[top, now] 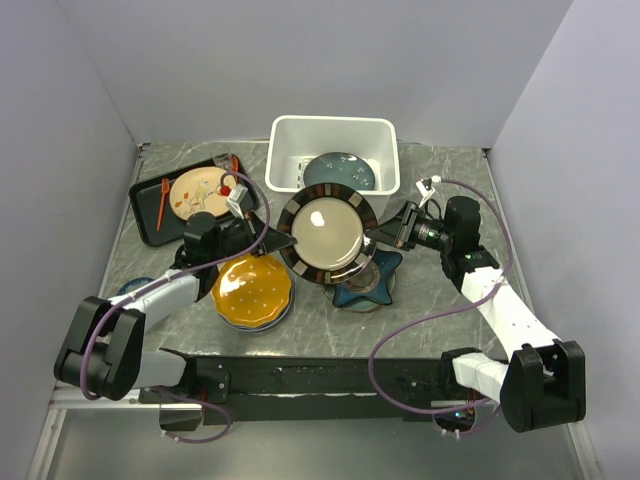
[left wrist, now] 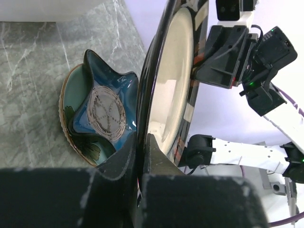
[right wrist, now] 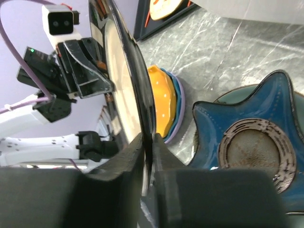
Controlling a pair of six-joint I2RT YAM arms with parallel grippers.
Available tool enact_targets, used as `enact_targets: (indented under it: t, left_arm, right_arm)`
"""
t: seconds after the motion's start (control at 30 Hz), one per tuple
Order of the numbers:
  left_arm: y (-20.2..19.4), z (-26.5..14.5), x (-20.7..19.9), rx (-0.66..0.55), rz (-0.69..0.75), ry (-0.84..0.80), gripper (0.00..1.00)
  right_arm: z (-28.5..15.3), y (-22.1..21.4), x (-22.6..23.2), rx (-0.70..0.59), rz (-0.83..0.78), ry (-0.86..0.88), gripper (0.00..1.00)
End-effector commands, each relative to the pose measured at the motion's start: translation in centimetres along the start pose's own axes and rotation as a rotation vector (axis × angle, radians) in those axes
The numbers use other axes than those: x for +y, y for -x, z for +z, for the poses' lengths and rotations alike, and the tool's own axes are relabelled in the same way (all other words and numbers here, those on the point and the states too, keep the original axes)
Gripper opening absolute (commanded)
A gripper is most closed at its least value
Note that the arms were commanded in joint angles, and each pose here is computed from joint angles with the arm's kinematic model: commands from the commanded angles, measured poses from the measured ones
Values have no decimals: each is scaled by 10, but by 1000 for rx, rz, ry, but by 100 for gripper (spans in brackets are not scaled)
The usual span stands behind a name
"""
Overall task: Place the plates into the plastic bin on the countertop
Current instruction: Place the plate in the plastic bin.
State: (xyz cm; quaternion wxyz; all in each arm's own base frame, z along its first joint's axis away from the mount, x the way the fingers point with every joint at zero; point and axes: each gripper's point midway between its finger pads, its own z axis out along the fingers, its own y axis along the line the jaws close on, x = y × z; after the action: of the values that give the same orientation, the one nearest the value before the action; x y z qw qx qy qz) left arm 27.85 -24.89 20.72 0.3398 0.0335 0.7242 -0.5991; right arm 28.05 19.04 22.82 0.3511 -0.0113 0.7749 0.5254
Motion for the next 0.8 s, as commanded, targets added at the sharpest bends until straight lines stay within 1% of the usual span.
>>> enact_targets:
  t: [0.0,0.03,0.07,0.13,0.17,0.23,0.27,0.33,0.37,0.47,0.57,0.77]
  left_arm:
    - [2,2,-23,20,134,-77,1]
    - [5,2,-25,10,139,-76,1]
    - [7,2,-27,4,141,-76,1]
    - [11,3,-30,-6,145,-74,1]
    - [14,3,-30,-14,145,-71,1]
    - [18,5,-35,-20,153,-79,1]
    - [20,5,-35,-24,151,-77,1]
    - [26,7,-38,-32,156,-83,1]
    - [26,8,-39,-31,153,-84,1]
    - [30,11,-41,-32,154,-89,1]
    - [36,14,-41,-37,162,-79,1]
    - [52,21,-48,-50,197,-78,1]
  right_arm:
    - [-9,21,43,-70,-89,128,40]
    - [-9,21,42,-73,-91,124,45]
    - [-9,20,40,-74,-92,116,53]
    - [-9,21,35,-83,-94,89,59]
    - [-9,20,34,-84,-96,81,64]
    - [-10,20,27,-97,-92,46,69]
    - [-10,20,24,-100,-89,29,75]
    - [-12,21,15,-121,-86,-23,80]
    - [-12,20,11,-125,-84,-38,86]
    - [-16,21,2,-148,-82,-93,91]
    - [-20,21,-9,-159,-83,-150,93]
    - [-28,20,-19,-175,-91,-210,95]
